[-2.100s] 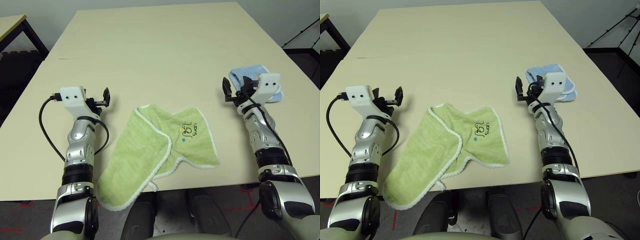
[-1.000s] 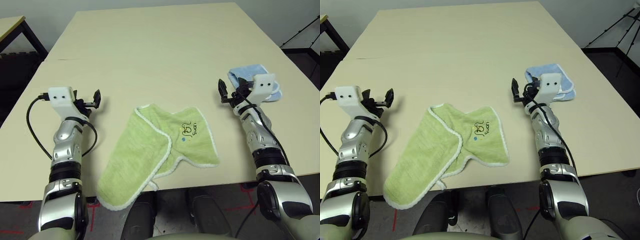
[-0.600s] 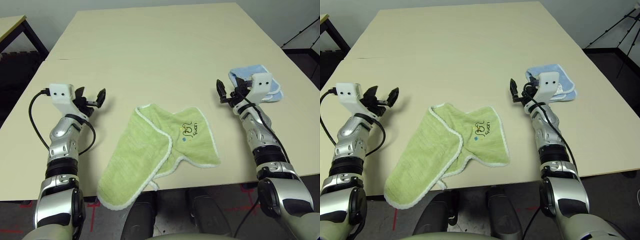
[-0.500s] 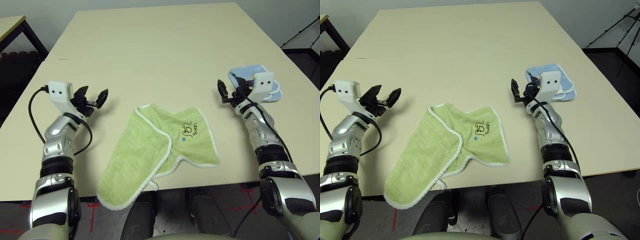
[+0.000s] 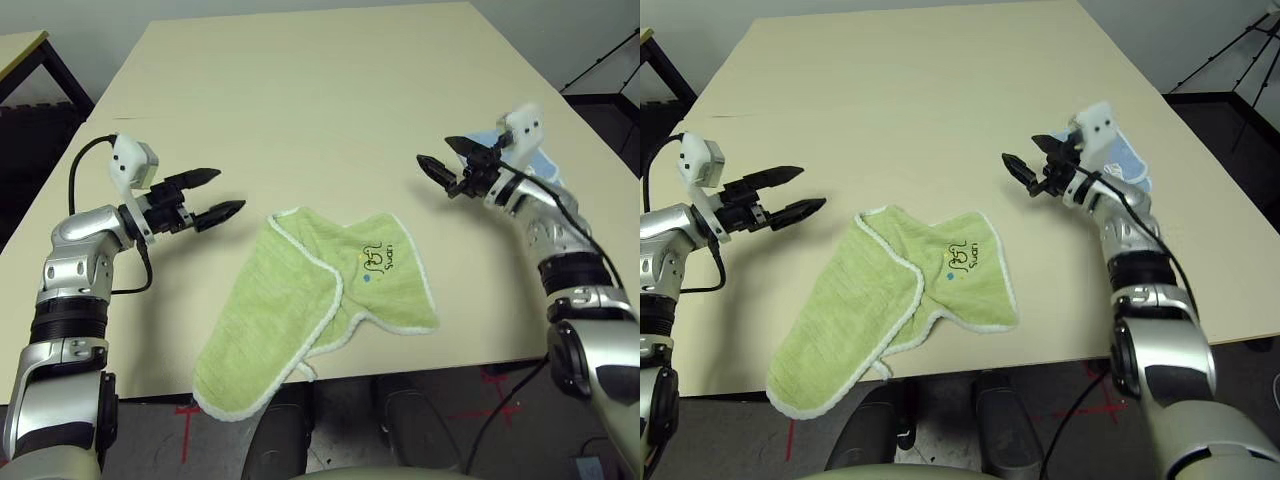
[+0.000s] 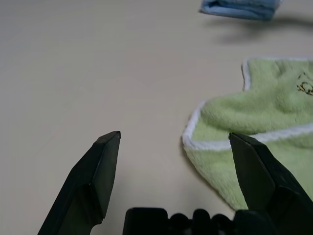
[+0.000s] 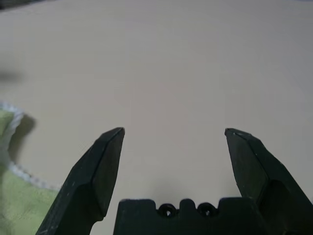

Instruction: Fold the towel and set it aside.

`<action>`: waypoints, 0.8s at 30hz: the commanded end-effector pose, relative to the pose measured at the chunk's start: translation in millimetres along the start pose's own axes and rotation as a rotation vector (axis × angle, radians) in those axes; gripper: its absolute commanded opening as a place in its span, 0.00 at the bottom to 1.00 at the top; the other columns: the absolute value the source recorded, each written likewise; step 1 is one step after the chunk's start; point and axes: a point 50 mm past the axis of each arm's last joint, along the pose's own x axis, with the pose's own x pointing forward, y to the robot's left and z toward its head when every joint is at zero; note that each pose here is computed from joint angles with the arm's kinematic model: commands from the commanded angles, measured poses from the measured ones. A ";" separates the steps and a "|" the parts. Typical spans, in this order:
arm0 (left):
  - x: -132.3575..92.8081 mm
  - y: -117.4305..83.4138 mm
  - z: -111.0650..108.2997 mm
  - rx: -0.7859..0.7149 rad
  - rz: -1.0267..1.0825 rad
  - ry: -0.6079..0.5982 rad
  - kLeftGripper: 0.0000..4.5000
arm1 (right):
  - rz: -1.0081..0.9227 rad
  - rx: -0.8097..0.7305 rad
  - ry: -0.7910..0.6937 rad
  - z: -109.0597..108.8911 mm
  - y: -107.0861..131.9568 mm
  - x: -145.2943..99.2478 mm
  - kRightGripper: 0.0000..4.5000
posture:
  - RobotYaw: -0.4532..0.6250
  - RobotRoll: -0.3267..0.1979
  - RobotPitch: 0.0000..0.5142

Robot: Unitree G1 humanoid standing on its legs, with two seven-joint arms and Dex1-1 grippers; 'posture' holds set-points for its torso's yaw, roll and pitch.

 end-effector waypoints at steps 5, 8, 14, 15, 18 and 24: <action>-3.5 -1.2 -7.5 0.018 -0.027 0.049 1.00 | 0.242 -0.073 0.287 1.1 10.6 13.7 1.00 | 0.39 0.62 0.35; -5.0 -1.5 -8.4 0.017 -0.025 0.054 1.00 | 0.258 -0.129 0.316 2.4 12.9 18.3 1.00 | 0.39 0.62 0.36; -6.4 -4.3 -9.1 0.008 -0.011 0.049 1.00 | 0.281 -0.186 0.336 -2.7 18.5 22.6 1.00 | 0.40 0.62 0.37; -6.4 -4.9 -9.4 0.007 -0.009 0.048 1.00 | 0.285 -0.188 0.332 -3.3 19.5 23.2 1.00 | 0.40 0.62 0.37; -6.0 -7.5 -10.9 0.000 -0.003 0.047 1.00 | 0.304 -0.211 0.332 -6.7 24.6 25.9 1.00 | 0.40 0.62 0.37; -4.2 -12.6 -10.8 -0.006 -0.001 0.037 1.00 | 0.320 -0.245 0.341 -16.3 34.4 32.4 1.00 | 0.41 0.62 0.37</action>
